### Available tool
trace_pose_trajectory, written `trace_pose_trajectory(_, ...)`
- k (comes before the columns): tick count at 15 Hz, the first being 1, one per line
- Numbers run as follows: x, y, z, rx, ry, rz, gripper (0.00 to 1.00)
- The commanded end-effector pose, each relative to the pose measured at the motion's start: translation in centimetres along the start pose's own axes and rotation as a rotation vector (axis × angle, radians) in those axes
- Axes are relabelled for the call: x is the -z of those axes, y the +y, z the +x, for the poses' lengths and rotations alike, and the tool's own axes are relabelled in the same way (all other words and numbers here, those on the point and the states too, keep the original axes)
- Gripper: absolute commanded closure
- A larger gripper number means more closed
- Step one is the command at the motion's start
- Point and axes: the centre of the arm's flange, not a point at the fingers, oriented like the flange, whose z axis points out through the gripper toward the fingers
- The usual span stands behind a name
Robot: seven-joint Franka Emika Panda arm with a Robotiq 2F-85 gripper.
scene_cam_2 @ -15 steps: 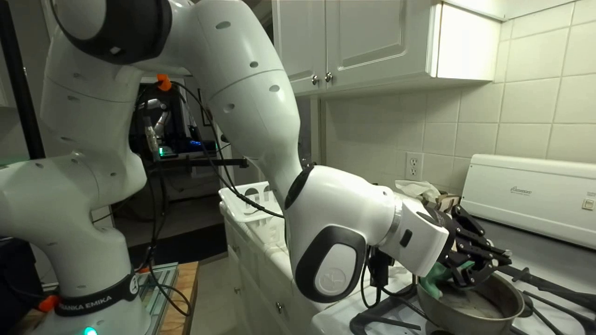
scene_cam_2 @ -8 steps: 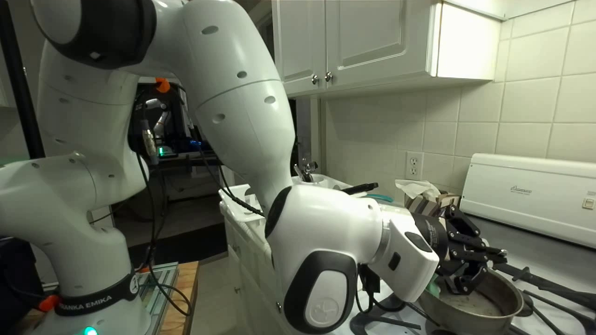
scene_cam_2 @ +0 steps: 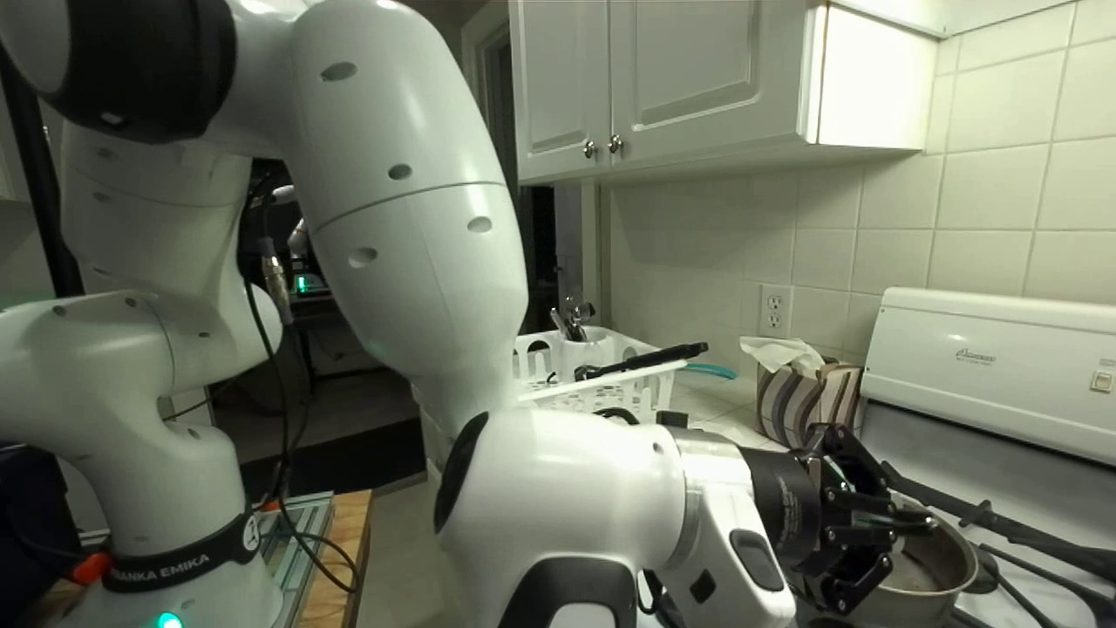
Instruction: Use the fork to remove the green cloth from the pot, put the green cloth in the white drying rack and put the fork back in the pot
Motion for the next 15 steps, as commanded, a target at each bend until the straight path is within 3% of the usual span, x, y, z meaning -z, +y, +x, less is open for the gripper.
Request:
trace_pose_trajectory(1,1.7,0.7,2.5,-0.086,-0.042,0.007,0.99)
trace_pose_trajectory(7,1.5,-0.5,6.8,-0.139,-0.104,-0.044,0.99)
trace_pose_trajectory(15,-1.1,-6.7,10.1,-0.066,-0.180,-0.108,0.99)
